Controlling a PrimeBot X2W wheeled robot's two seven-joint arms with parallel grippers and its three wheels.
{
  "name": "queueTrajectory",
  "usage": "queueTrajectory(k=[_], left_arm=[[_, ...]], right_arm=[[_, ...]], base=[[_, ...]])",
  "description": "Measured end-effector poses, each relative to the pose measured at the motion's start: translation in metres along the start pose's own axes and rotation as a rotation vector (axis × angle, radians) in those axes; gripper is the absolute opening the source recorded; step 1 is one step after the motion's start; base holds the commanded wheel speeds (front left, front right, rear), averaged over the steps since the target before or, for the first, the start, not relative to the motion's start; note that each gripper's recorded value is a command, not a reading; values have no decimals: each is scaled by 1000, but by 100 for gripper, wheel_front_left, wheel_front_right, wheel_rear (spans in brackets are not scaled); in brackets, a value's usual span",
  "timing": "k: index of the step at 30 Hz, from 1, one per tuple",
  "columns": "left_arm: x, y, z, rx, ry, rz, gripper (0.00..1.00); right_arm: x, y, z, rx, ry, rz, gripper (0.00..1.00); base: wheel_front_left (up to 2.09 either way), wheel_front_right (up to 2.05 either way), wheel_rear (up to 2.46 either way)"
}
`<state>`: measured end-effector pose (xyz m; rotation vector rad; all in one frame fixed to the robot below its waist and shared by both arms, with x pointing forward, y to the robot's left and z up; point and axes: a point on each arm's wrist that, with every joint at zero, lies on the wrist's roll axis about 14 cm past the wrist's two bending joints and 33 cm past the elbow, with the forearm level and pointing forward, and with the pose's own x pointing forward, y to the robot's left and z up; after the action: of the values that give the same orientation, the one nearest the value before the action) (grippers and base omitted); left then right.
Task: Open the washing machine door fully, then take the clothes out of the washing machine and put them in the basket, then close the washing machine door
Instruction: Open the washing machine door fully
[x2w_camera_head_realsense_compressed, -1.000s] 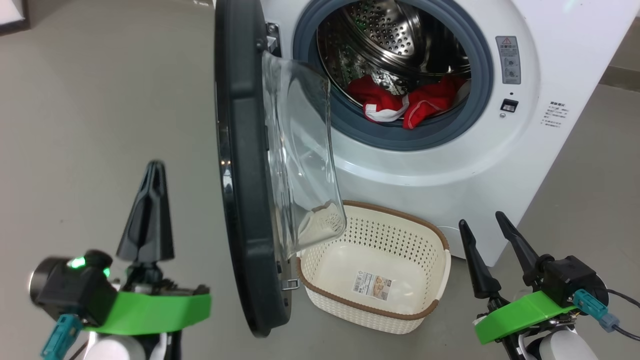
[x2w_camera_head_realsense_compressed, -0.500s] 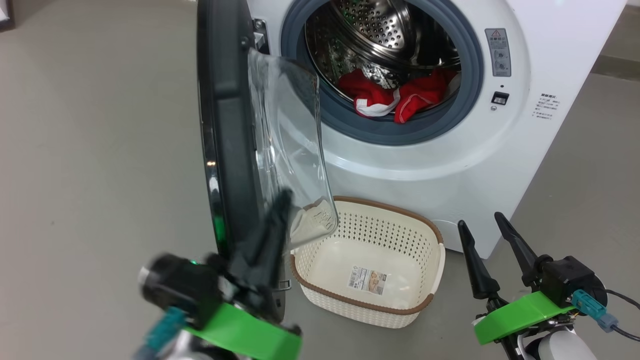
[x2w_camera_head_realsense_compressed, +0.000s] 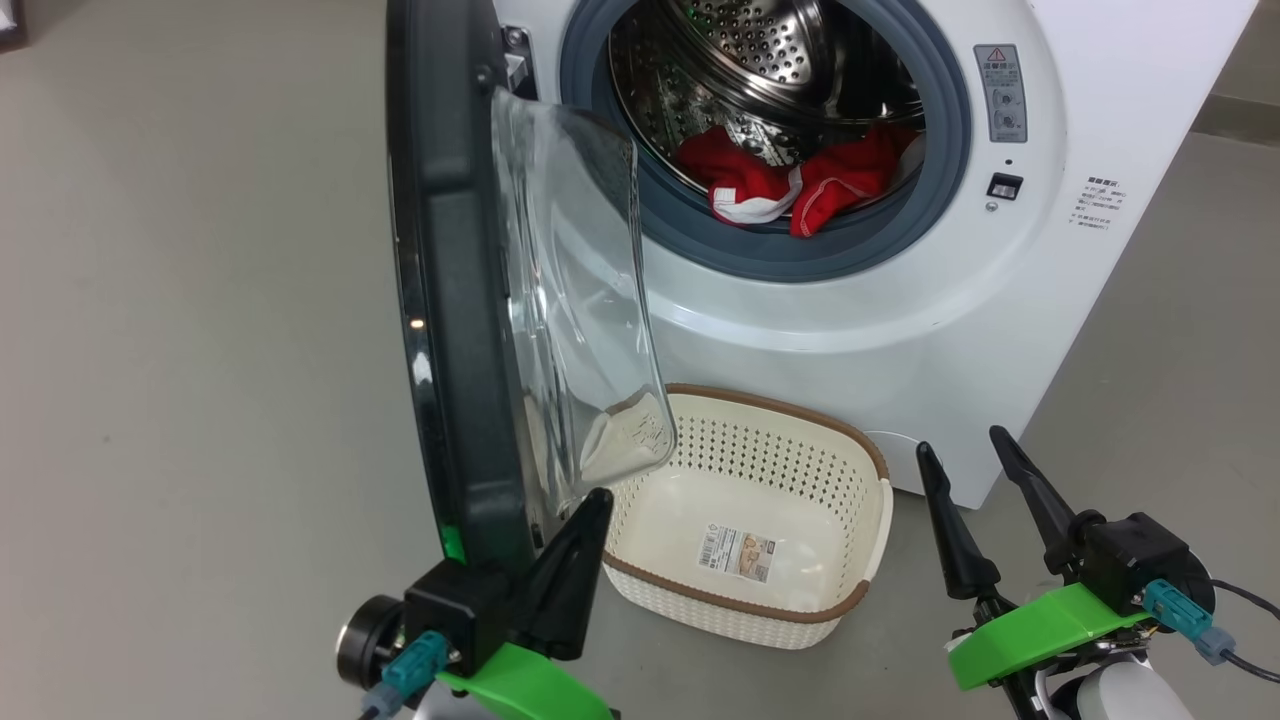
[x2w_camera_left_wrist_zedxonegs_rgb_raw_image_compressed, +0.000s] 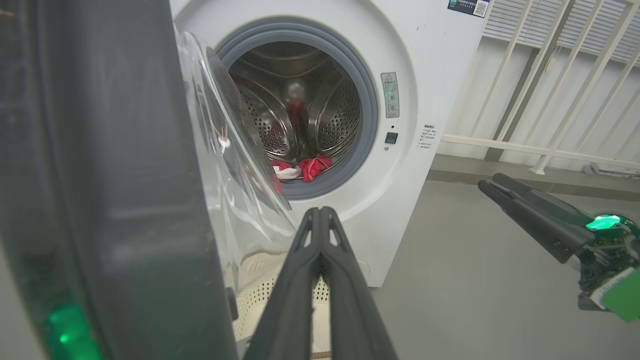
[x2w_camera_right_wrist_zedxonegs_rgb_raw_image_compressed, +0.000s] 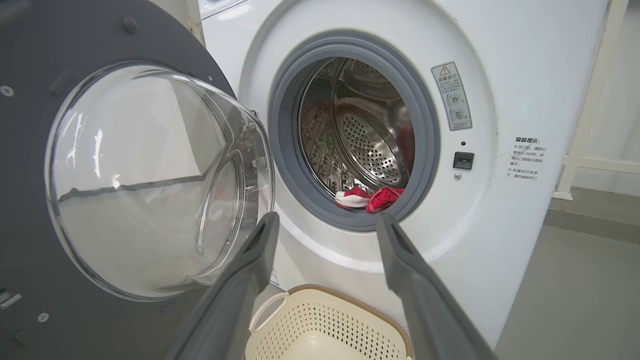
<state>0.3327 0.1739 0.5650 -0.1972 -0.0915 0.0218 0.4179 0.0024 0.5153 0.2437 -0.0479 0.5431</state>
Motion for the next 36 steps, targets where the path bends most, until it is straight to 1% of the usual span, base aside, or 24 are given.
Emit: queueTrajectory(k=[9, 17, 24, 25, 36], left_arm=[[0, 20, -8, 1, 16, 78, 0], [-4, 41, -4, -10, 7, 155, 0], [-18, 82, -1, 12, 1, 285, 0], [-18, 82, -1, 12, 1, 285, 0], [-41, 135, 5, 30, -19, 457, 0]], right_arm=[[-1, -2, -4, 3, 11, -7, 100], [0, -2, -9, 6, 25, -4, 100], [4, 4, -15, 11, 40, 14, 100], [4, 4, -15, 11, 40, 14, 100], [7, 8, -21, 1, 57, 32, 100]], base=[[0, 0, 0], [0, 0, 0], [0, 0, 0], [0, 0, 0], [0, 0, 0]])
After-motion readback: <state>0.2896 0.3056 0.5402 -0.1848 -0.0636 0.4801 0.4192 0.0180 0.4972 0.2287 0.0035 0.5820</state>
